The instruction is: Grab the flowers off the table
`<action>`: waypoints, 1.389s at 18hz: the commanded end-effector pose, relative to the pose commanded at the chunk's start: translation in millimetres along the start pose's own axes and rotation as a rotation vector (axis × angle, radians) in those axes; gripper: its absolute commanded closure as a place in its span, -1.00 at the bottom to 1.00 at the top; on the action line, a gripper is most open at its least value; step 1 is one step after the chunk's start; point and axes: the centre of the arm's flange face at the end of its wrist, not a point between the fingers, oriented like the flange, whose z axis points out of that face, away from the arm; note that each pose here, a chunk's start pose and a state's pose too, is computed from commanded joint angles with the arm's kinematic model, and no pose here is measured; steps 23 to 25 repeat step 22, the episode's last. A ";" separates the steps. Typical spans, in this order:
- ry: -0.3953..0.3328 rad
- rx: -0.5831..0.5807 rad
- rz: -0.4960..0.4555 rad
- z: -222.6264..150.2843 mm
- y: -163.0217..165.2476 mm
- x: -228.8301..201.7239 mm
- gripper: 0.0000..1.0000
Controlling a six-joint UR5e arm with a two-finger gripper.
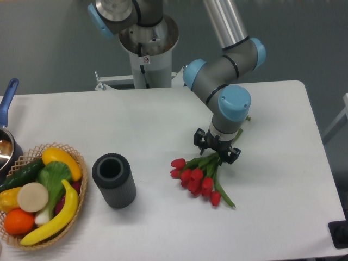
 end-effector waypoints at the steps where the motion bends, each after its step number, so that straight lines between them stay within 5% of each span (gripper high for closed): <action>1: -0.009 0.002 -0.003 -4.4 0.0 -1.9 1.00; 4: -0.031 0.013 -0.006 -18.6 -0.2 -4.0 1.00; 10: -0.158 0.062 -0.017 -103.4 -4.7 -27.5 1.00; 16: -0.079 0.029 -0.041 -178.8 3.6 -65.9 1.00; 25: -0.071 0.023 0.038 -196.8 -3.1 -75.8 1.00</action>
